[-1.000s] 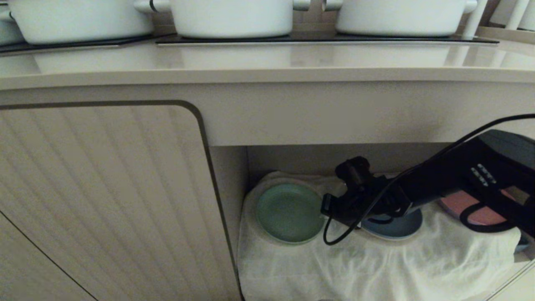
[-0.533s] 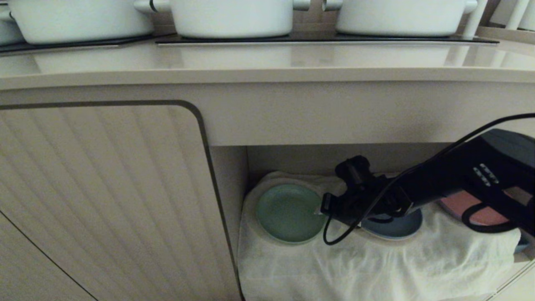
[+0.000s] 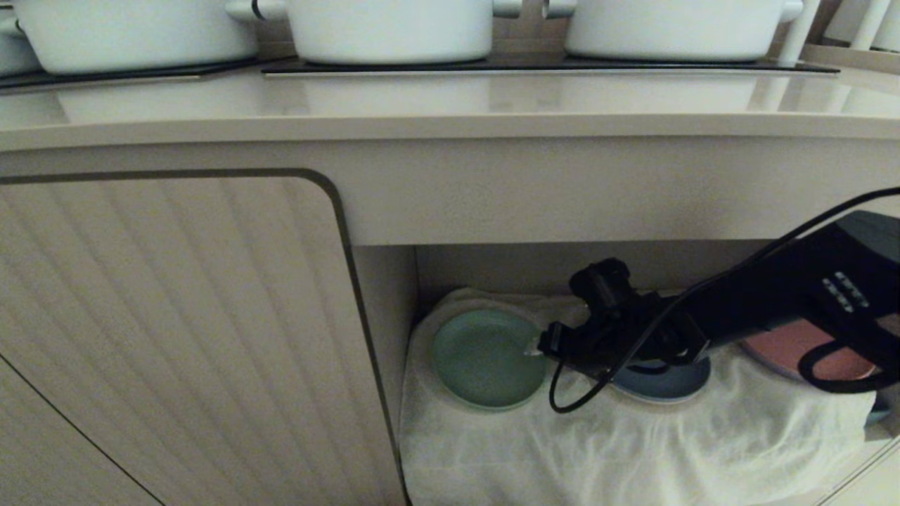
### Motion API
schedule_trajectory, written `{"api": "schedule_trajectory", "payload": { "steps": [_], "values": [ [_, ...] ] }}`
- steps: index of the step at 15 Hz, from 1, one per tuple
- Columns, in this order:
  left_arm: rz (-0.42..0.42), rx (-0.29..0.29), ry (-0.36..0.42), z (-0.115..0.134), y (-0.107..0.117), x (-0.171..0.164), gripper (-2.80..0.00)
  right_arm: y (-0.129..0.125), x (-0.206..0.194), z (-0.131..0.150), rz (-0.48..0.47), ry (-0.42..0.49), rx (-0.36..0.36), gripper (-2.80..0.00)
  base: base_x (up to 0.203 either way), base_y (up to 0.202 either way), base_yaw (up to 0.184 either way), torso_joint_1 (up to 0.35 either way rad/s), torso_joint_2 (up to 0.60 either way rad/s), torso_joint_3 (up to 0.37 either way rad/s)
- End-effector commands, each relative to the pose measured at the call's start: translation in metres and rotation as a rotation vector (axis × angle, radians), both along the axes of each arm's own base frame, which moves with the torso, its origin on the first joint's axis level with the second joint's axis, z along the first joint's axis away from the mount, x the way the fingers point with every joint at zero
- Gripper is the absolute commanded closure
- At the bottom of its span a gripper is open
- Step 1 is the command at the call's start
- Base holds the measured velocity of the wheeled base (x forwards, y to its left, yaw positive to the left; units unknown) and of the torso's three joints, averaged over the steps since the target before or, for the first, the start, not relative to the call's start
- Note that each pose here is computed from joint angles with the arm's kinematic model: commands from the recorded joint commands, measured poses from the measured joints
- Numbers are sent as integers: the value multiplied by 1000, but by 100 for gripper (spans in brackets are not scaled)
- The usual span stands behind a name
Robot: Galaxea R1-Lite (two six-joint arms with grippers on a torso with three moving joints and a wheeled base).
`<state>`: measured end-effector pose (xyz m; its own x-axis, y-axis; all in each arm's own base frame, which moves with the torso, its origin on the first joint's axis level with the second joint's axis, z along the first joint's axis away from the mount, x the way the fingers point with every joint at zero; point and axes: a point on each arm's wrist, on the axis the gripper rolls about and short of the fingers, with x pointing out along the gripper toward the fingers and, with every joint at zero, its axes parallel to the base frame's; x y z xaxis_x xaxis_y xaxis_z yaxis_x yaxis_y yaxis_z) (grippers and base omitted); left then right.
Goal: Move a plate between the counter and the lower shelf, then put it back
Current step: Put the plate in the cupboard
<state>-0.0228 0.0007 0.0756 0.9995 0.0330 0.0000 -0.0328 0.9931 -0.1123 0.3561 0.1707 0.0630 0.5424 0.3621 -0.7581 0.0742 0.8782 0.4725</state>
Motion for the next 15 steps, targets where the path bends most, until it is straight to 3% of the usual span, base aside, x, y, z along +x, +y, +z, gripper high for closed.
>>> {"api": "schedule_trajectory", "payload": {
  "steps": [1, 15],
  "values": [
    [1, -1, 0, 0, 0, 0, 0, -4, -8, 6, -2, 0, 4, -280, 0, 0, 0, 0, 0, 0],
    [1, -1, 0, 0, 0, 0, 0, -39, -85, 39, 7, 10, -8, -280, 0, 0, 0, 0, 0, 0]
  ]
}}
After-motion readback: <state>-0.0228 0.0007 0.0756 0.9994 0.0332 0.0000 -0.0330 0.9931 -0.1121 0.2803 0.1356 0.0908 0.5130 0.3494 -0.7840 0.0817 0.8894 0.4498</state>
